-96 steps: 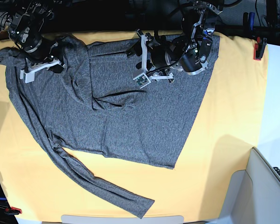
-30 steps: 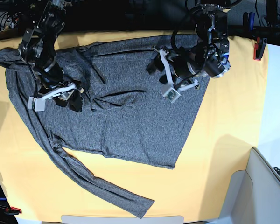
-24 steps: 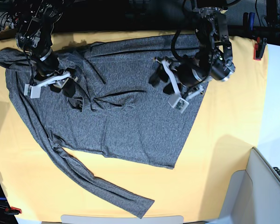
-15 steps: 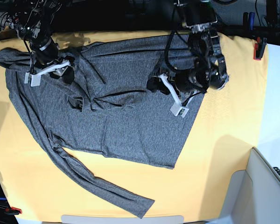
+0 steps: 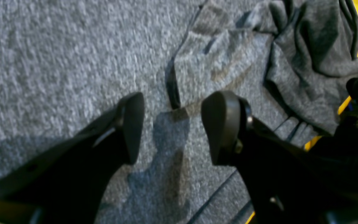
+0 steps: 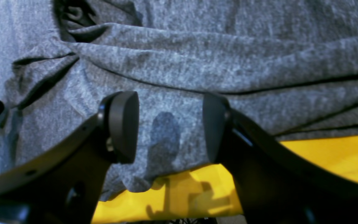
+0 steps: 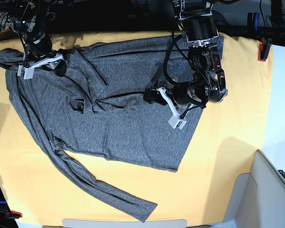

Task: Fold the T-shirt properly
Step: 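Grasp the shirt fabric with the left gripper and drag it toward the edge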

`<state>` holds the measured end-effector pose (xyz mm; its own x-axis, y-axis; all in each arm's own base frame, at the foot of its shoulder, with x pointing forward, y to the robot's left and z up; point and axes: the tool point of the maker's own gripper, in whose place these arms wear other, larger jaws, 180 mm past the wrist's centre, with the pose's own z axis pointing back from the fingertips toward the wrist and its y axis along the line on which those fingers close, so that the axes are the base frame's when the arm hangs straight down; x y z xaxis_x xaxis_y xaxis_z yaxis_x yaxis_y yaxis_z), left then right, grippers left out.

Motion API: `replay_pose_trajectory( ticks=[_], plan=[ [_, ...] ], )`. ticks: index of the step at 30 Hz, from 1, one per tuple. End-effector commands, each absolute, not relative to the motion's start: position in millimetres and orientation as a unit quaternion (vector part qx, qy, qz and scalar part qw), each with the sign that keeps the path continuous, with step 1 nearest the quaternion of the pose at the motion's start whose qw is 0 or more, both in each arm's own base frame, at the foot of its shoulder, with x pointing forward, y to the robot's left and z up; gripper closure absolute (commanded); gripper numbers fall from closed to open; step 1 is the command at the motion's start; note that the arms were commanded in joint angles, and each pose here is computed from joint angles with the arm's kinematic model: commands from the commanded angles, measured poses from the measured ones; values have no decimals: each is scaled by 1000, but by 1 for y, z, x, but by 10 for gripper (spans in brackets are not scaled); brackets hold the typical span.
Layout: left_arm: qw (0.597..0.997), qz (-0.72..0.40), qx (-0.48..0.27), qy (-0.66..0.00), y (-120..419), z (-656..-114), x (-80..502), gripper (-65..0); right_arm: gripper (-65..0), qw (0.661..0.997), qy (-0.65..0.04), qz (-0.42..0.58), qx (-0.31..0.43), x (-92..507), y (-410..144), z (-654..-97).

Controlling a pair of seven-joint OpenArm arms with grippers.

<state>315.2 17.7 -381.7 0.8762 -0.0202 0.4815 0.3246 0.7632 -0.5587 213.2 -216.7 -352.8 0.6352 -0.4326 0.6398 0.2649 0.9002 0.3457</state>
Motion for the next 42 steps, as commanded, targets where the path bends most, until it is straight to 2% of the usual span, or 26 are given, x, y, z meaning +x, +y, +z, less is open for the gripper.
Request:
replay_pose_trajectory(
  ticks=[1,22,30,39,42],
  plan=[
    [900,-99,-338,-256,15,-367,328,-310,-326,890,-399,-188,112,219,-217,-343],
    [896,-81,-365,-239,2,-381,338,-310,-326,890,-399,-187,116,222,-215,-343],
    [864,-99,-426,-248,-29,-359,335,-308,-326,890,-399,-186,117,221,-215,-343],
    [861,-106,-430,-249,-35,-358,334,-308,-326,890,-398,-187,117,221,-214,-344],
    [862,-106,-429,-250,-35,-358,334,-284,-326,890,-398,-187,117,221,-214,-344]
  ],
)
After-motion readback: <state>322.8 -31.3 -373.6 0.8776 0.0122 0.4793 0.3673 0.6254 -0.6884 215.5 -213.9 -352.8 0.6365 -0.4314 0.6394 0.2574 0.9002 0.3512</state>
